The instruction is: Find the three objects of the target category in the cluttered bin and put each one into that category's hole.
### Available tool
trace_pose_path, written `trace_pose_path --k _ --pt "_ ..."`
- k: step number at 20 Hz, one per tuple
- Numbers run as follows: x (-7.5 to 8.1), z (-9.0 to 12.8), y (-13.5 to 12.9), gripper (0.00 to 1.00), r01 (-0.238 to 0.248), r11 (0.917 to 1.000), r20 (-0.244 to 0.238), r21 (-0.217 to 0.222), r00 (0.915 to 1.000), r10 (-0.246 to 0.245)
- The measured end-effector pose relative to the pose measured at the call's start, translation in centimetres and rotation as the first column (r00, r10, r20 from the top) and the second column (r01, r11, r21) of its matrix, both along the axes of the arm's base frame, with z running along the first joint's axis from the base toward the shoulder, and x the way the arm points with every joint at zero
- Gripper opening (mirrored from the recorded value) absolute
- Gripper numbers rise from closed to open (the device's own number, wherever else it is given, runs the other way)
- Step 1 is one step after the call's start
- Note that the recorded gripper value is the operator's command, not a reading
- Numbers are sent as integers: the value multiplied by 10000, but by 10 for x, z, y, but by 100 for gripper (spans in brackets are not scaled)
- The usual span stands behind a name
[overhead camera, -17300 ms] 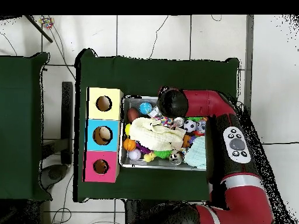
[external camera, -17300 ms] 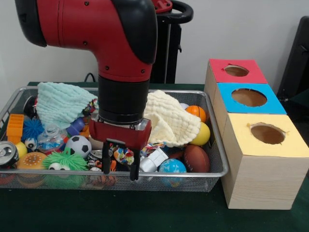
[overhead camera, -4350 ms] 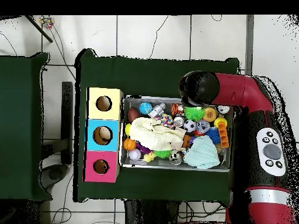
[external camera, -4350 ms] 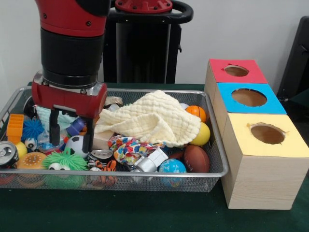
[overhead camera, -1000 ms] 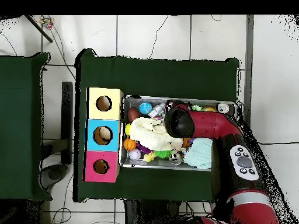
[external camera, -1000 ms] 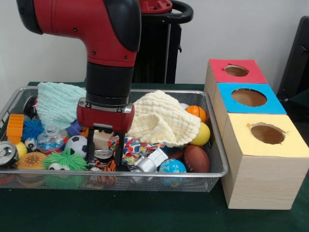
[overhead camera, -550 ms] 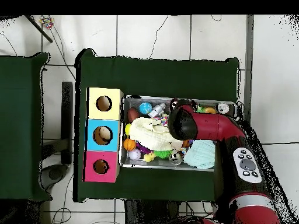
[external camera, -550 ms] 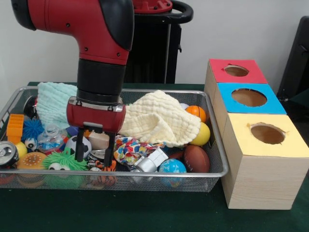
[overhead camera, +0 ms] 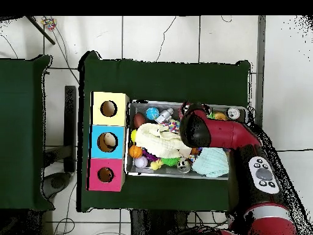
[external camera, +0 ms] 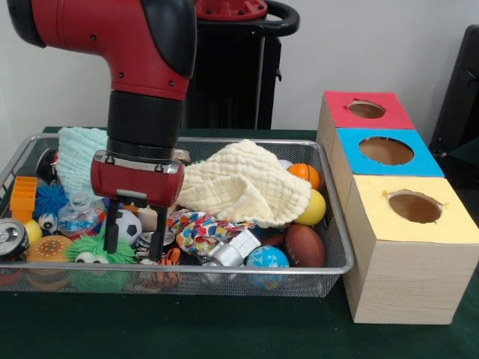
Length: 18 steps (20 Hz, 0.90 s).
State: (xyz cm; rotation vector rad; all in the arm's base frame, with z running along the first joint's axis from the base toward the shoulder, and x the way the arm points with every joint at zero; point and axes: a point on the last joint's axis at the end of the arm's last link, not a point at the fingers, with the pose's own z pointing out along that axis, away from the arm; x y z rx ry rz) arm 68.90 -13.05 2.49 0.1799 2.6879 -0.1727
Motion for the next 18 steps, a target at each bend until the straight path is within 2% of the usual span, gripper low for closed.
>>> trace_pose_path --k 4,10,18 --pt "-6 -4 -5 100 168 9995 -62 267 9998 -167" --pt "-27 -15 -8 100 560 9947 -428 866 9977 -525" --pt "-48 -24 11 100 652 9905 -924 1206 9942 -542"
